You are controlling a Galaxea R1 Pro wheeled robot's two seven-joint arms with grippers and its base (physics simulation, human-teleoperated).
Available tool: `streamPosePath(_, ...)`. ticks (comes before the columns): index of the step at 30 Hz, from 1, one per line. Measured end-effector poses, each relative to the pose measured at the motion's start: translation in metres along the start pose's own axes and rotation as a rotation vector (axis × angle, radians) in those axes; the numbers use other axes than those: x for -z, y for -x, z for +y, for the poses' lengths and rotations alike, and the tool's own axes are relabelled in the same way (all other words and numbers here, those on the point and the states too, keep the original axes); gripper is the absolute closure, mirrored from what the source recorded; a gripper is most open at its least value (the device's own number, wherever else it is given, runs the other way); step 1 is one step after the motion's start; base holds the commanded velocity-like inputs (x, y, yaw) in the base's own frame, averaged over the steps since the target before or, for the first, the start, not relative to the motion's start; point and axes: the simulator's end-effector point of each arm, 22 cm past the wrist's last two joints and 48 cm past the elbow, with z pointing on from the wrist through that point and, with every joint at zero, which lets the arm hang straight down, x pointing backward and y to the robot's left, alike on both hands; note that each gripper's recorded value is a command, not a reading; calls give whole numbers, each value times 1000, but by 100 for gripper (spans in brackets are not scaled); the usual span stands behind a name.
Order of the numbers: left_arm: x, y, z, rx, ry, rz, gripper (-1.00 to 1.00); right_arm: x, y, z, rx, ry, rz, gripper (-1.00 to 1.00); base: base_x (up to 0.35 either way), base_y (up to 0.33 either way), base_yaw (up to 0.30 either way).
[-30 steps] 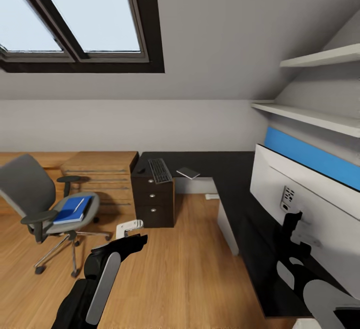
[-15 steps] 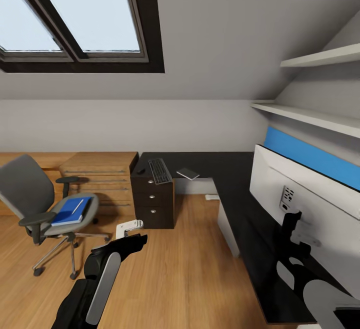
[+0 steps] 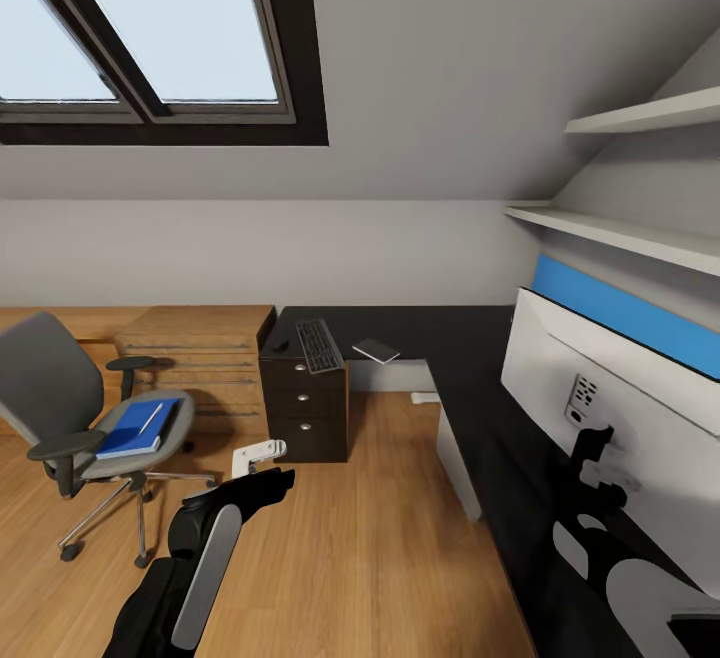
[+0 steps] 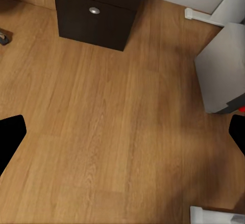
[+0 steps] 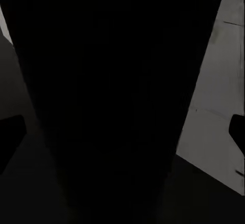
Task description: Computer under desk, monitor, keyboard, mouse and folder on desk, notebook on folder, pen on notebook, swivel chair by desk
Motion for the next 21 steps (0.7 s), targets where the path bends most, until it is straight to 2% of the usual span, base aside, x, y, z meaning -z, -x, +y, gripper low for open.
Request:
streamPosePath(14, 0, 0, 0, 0, 1, 0, -100, 0, 0, 0, 0, 0, 0, -100, -5, 0, 0)
streamPosePath(21, 0, -1, 0, 1, -1, 2, -100, 0, 0, 1, 2, 2, 0, -100, -190, 0, 0)
